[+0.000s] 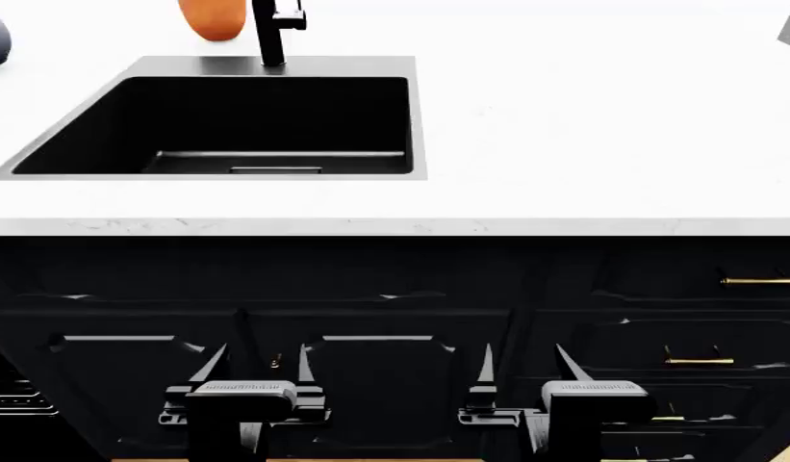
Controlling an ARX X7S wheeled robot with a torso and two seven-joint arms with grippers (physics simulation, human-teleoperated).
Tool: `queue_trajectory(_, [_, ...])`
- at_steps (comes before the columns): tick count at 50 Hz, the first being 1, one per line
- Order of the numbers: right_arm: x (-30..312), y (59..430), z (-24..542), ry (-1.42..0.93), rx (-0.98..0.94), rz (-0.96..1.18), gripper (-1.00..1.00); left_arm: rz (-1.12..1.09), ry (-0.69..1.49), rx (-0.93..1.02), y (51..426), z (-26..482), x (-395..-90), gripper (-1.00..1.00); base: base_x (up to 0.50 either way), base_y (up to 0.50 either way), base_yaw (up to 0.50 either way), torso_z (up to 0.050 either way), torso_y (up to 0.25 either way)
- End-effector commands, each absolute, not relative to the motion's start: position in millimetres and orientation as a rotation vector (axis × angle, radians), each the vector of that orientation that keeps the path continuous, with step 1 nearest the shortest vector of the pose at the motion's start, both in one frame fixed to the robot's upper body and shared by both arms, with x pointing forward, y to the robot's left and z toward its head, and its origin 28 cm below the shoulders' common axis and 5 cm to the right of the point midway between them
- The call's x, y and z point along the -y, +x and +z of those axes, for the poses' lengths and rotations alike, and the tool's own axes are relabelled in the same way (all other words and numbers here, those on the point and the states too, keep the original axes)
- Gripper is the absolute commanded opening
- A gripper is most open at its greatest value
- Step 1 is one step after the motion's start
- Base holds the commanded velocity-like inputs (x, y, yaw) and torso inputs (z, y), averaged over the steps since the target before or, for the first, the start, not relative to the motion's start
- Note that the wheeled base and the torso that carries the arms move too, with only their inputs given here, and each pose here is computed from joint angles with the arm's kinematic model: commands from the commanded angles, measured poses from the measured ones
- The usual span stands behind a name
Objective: Close the dishwasher door
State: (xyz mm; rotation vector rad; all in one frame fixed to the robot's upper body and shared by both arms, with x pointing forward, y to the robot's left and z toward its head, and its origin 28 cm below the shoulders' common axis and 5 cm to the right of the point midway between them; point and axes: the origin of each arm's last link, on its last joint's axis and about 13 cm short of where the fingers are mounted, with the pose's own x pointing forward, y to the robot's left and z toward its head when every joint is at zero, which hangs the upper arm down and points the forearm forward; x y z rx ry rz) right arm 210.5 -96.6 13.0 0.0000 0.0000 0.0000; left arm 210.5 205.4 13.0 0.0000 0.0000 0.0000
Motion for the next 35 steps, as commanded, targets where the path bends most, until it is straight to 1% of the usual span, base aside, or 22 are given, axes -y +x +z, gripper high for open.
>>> queue_trajectory(1, [96,210,13,0.003,-0.001,0.0,1.0,0.001,0.001,0.0,210,13,-206,1.0,0.0,0.0,0.0,0.0,0.0])
queue_trajectory(9, [96,209,13,0.013,0.006,-0.001,1.0,0.003,0.008,0.002,210,11,-206,1.0,0.0,0.0,0.0,0.0,0.0])
queue_trajectory(15, [96,205,0,-0.004,0.014,-0.01,1.0,-0.003,0.007,-0.013,206,-4,-207,1.0,0.0,0.0,0.0,0.0,0.0])
queue_trajectory(23, [98,200,-50,-0.001,-0.025,-0.012,1.0,-0.024,-0.04,-0.018,204,-53,-208,1.0,0.0,0.0,0.0,0.0,0.0])
queue_trajectory(26, [99,199,-72,0.006,-0.033,-0.014,1.0,-0.039,-0.045,-0.002,202,-79,-208,1.0,0.0,0.0,0.0,0.0,0.0])
queue_trajectory(28, [98,199,-86,0.003,-0.039,-0.014,1.0,-0.046,-0.046,0.048,207,-85,-207,1.0,0.0,0.0,0.0,0.0,0.0])
queue_trajectory(29, [98,200,-91,-0.001,-0.034,-0.015,1.0,-0.044,-0.042,-0.009,196,-94,-208,1.0,0.0,0.0,0.0,0.0,0.0])
queue_trajectory(35, [99,186,-100,-0.042,-0.064,-0.017,1.0,-0.033,-0.037,-0.026,185,-98,-211,1.0,0.0,0.0,0.0,0.0,0.0])
